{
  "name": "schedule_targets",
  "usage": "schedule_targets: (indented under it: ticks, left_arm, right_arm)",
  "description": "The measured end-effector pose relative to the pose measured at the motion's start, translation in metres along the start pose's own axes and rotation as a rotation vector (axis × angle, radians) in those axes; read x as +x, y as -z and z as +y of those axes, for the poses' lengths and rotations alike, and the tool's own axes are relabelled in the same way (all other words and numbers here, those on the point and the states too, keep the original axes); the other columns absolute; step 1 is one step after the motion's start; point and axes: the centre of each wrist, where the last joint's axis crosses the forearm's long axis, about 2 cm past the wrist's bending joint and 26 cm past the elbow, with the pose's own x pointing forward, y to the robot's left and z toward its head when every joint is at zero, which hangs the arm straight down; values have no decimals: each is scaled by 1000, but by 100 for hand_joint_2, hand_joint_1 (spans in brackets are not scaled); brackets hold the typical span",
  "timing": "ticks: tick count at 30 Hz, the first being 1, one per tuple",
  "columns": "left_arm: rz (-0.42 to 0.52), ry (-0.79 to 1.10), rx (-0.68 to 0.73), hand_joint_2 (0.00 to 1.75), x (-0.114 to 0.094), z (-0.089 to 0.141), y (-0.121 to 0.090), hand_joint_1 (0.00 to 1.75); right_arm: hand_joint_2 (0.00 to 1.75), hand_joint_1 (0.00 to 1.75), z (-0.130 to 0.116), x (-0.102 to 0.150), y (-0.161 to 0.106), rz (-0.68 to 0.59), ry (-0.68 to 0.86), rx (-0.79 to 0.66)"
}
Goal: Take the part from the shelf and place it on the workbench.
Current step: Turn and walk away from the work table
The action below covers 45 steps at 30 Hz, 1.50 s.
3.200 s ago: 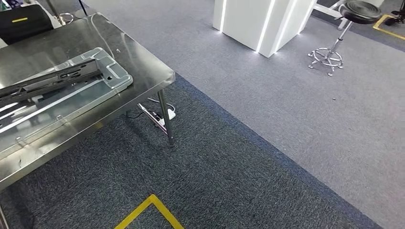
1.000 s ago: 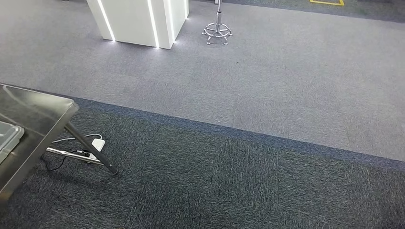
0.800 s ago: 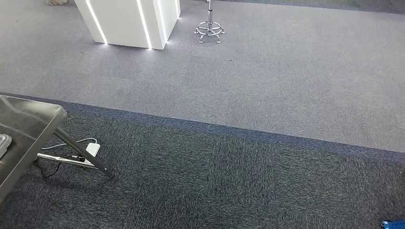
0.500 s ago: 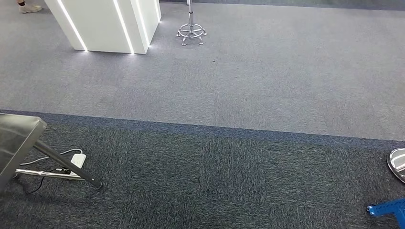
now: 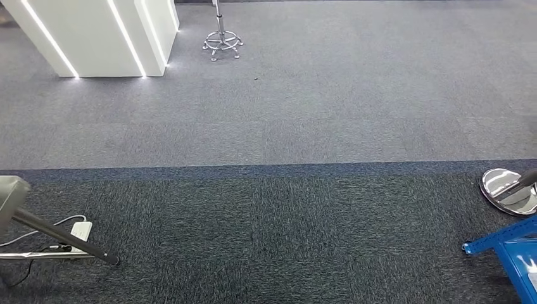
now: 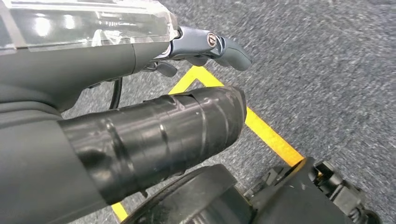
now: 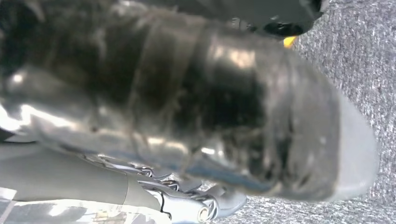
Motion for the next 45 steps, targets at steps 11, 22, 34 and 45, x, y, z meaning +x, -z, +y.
schedule_targets:
  ticks: [11,22,34,45]
  left_arm:
    - [-5,1,-3,0,1,0,0,0]
    - [0,1,-5,0,0,2,1,0]
    - [4,1,-1,0,1,4,2,0]
    - [22,0,-1,0,-3,4,1,0]
  right_arm:
    - [0,0,1,1,0,-7,-15,13]
    - [0,0,7,1,-2,-3,-38,15]
    - [0,0,10,2,-3,-1,-43,21]
    - [0,0,14,4,-4,0,-54,28]
